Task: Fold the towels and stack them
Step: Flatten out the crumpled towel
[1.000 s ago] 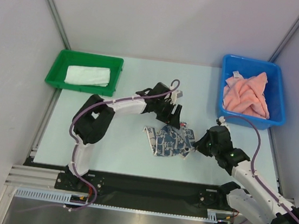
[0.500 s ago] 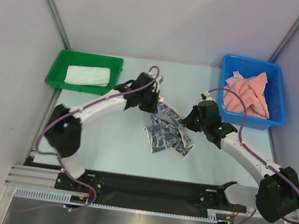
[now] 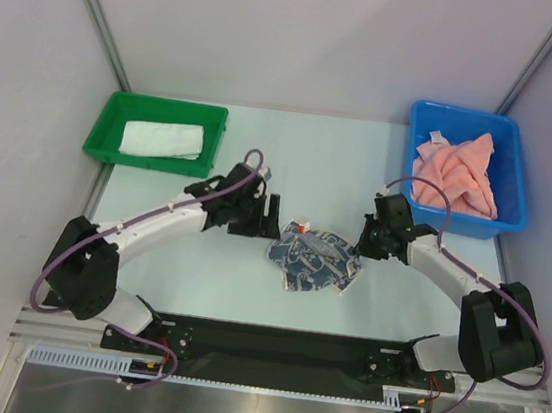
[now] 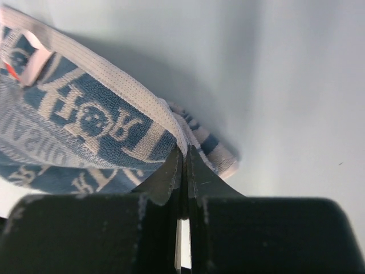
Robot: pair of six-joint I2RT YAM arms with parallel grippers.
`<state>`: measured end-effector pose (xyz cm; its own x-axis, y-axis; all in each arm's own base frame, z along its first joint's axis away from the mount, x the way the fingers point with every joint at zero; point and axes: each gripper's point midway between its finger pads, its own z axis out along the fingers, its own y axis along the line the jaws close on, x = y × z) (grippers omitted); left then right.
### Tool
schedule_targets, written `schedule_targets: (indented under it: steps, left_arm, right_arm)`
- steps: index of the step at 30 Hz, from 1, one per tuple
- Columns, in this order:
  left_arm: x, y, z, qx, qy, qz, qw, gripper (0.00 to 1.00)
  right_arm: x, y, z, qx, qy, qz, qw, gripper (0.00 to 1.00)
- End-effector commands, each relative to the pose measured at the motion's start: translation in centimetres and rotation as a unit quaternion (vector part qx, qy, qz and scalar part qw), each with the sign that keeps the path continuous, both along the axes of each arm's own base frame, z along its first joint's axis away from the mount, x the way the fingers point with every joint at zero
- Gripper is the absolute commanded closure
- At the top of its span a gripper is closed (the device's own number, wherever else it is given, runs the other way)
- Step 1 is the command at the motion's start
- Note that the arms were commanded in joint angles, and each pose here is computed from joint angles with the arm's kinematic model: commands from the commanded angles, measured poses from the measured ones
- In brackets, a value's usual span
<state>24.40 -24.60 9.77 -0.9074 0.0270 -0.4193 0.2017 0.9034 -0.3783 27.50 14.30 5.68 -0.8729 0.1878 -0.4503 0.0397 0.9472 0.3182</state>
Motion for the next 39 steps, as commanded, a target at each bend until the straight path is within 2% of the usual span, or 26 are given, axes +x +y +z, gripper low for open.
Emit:
schedule_targets:
  steps: [1,2,5,9,12,18,21,25,28,34,36,39]
  left_arm:
    - [6.0,-0.1,4.0,-0.037,-0.076,0.025,0.996,0.21]
    - [6.3,-0.9,3.5,-0.061,-0.064,0.005,0.996,0.21]
    - [8.5,-1.0,2.1,-0.086,-0.049,0.011,0.995,0.25]
    - [9.9,-0.5,-0.6,-0.047,-0.014,0.032,0.998,0.28]
    - [9.2,-0.7,-2.3,-0.039,0.010,0.034,0.999,0.29]
    - [7.2,-1.0,-5.3,-0.013,0.032,0.044,0.998,0.29]
    - [6.2,-2.8,-5.5,-0.040,0.021,0.016,0.999,0.30]
    - [6.5,-3.3,-5.7,-0.024,0.018,0.014,0.999,0.33]
    - [6.7,-4.2,-4.0,-0.035,0.001,0.008,0.999,0.36]
    - [4.5,-7.7,0.3,-0.087,-0.026,-0.052,0.995,0.32]
    - [3.6,-8.3,-0.3,-0.085,-0.015,-0.065,0.994,0.35]
    - [2.3,-8.4,-1.3,-0.071,-0.003,-0.073,0.995,0.58]
  right_arm:
    - [0.5,-0.3,0.3,-0.016,0.002,0.030,0.999,1.00]
    - [0.5,-0.3,0.1,-0.013,0.003,0.032,0.999,1.00]
    - [0.3,-0.9,-1.1,-0.020,0.022,0.023,0.999,1.00]
    - [0.3,-2.0,-1.9,-0.039,0.029,0.014,0.999,0.99]
    - [0.4,-3.0,-2.3,-0.059,0.030,0.003,0.998,0.99]
    - [0.5,-2.4,-2.5,-0.041,0.031,0.009,0.999,0.99]
    - [0.6,-2.3,-2.4,-0.039,0.028,0.011,0.999,0.99]
    - [0.5,-3.2,-2.3,-0.057,0.027,0.003,0.998,1.00]
    - [0.6,-4.4,-1.8,-0.075,0.014,-0.016,0.997,1.00]
    - [2.8,-2.0,2.4,-0.035,-0.049,0.012,0.998,0.98]
    - [3.0,-0.7,3.6,-0.020,-0.059,0.033,0.997,0.99]
    - [2.9,-0.6,4.5,-0.030,-0.057,0.029,0.998,1.00]
